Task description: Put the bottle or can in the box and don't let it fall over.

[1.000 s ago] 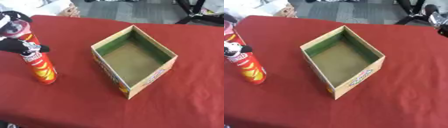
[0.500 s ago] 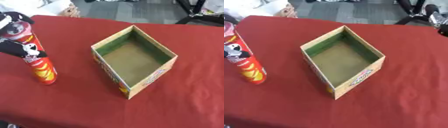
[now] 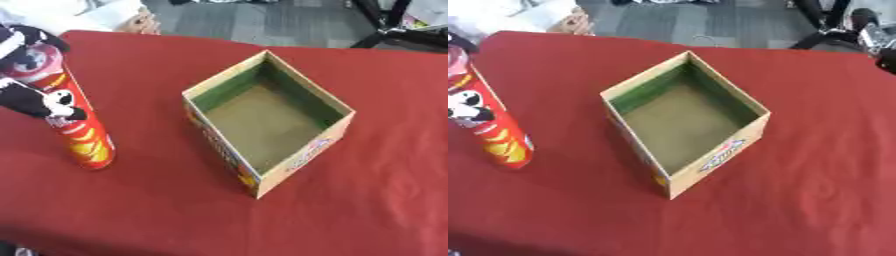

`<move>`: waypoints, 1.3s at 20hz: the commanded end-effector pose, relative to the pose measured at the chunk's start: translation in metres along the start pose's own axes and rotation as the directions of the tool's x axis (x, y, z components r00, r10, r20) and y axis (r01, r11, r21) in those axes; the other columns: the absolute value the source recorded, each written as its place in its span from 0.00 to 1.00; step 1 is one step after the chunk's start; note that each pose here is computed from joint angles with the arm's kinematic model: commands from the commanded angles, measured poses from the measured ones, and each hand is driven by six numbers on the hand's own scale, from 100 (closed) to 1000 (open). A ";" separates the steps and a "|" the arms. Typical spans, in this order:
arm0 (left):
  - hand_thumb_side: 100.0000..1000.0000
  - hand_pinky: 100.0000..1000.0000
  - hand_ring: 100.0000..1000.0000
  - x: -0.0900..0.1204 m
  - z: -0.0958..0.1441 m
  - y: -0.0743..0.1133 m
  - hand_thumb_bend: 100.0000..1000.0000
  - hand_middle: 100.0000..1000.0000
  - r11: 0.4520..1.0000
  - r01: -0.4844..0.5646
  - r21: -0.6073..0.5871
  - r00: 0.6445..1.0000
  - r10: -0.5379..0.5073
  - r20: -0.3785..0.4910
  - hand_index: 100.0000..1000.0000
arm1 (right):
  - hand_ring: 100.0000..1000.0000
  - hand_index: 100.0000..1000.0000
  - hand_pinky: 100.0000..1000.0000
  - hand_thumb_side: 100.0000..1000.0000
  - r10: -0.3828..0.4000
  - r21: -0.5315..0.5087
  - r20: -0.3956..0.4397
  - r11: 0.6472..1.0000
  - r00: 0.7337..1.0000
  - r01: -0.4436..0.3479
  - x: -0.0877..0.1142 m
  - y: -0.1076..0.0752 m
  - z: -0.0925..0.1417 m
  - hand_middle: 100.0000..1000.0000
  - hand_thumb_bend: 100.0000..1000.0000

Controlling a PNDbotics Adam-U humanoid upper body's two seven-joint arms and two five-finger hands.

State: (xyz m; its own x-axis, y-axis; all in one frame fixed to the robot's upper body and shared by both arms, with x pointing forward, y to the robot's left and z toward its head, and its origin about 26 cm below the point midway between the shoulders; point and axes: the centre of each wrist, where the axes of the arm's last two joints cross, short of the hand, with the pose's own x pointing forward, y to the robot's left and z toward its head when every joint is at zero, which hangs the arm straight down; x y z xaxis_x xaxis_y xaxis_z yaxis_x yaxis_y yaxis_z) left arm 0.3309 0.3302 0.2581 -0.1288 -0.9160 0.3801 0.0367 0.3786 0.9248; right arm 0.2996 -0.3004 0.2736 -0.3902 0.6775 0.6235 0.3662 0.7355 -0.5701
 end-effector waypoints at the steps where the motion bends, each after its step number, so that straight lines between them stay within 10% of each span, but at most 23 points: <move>1: 0.00 0.59 0.68 -0.002 0.001 -0.005 0.67 0.66 0.999 0.021 -0.029 1.000 -0.021 -0.007 0.70 | 0.85 0.82 0.66 0.25 0.011 -0.020 0.036 1.000 0.999 -0.011 0.009 -0.008 -0.003 0.80 0.28; 11: 0.00 0.53 0.63 -0.002 0.001 -0.005 0.68 0.58 1.000 0.025 0.006 0.999 -0.024 -0.030 0.40 | 0.84 0.82 0.66 0.25 0.009 -0.021 0.038 1.000 0.999 -0.008 0.009 -0.008 -0.003 0.80 0.28; 26: 0.00 0.57 0.69 0.001 0.003 -0.007 0.64 0.64 0.995 0.097 0.025 0.995 -0.096 -0.026 0.21 | 0.83 0.81 0.65 0.25 0.000 -0.020 0.045 1.000 0.999 0.001 0.011 -0.008 -0.004 0.79 0.26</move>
State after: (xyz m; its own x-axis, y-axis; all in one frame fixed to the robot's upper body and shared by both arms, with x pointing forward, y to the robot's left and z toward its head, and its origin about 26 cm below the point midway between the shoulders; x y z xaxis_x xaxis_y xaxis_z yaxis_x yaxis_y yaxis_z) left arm 0.3291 0.3255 0.2561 -0.1141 -0.9414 0.3175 -0.0285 0.3225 0.9461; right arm 0.2999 -0.2995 0.2760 -0.4003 0.6717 0.6233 0.3694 0.7408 -0.5611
